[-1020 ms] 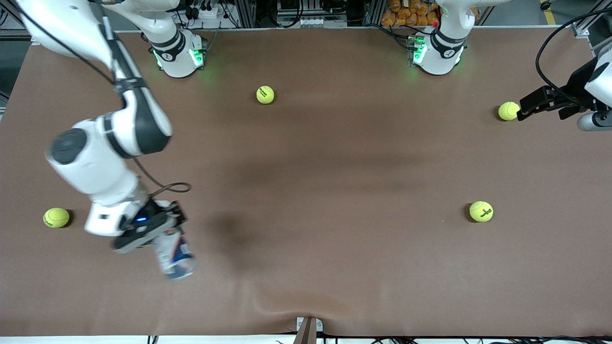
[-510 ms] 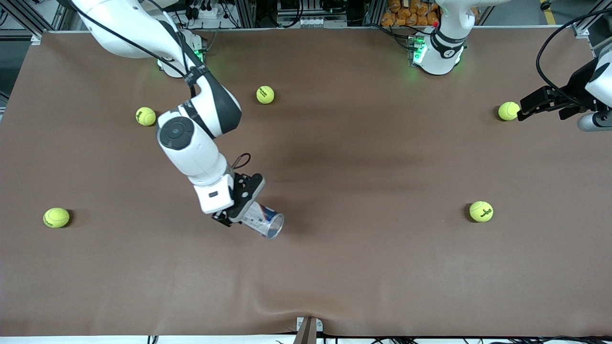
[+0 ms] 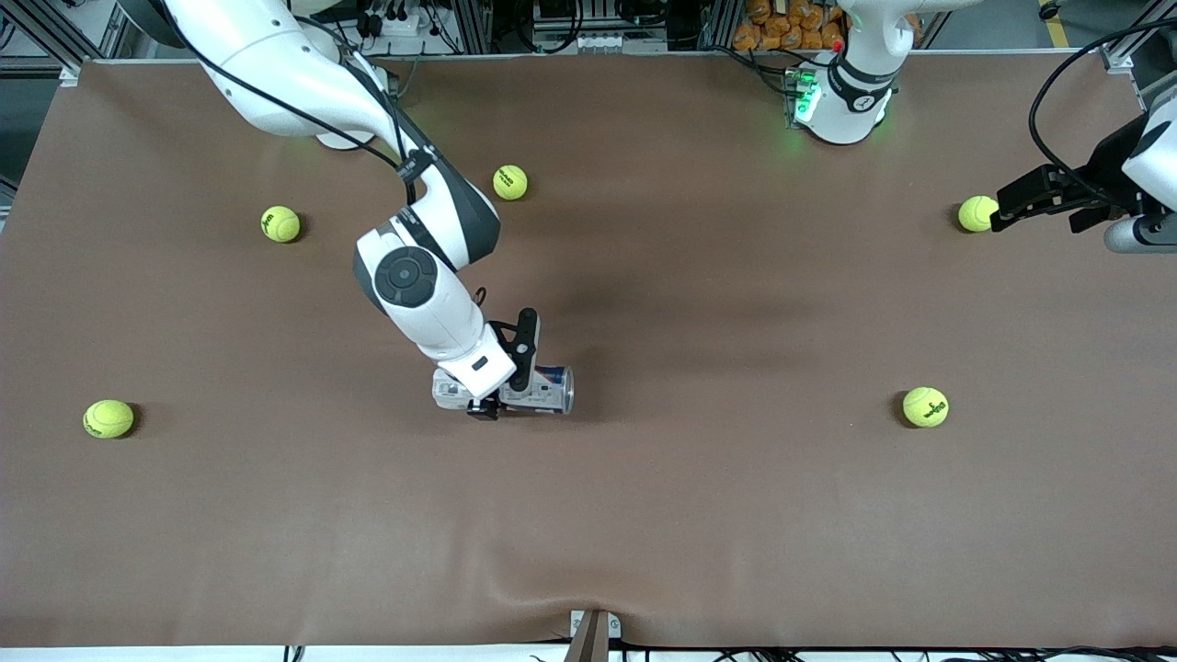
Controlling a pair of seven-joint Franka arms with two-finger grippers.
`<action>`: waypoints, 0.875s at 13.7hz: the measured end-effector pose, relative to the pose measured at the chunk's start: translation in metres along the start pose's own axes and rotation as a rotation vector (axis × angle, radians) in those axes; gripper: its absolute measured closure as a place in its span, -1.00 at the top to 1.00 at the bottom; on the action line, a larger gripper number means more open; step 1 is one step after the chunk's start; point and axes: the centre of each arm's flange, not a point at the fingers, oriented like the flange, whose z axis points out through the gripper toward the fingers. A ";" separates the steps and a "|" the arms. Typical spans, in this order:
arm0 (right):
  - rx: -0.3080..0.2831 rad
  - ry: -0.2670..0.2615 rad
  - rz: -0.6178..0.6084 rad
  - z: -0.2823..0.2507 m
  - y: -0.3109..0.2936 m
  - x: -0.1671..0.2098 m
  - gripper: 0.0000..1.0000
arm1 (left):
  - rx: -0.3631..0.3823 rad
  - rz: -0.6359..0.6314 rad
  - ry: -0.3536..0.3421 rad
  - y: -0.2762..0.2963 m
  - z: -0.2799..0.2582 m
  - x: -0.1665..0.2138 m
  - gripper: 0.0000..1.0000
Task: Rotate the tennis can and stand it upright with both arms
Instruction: 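Lift the can with the right gripper and carry it to mid-table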
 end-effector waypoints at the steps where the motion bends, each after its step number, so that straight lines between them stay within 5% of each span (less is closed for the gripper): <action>1: 0.018 -0.005 -0.017 0.013 -0.007 0.006 0.24 | -0.001 -0.002 -0.008 -0.002 0.001 0.000 1.00; 7: 0.064 -0.003 -0.001 0.077 -0.046 0.039 0.25 | -0.003 0.005 -0.025 -0.008 0.007 0.002 1.00; 12: 0.065 -0.001 -0.006 0.078 -0.048 0.043 0.99 | -0.013 0.003 -0.030 -0.008 0.009 0.003 1.00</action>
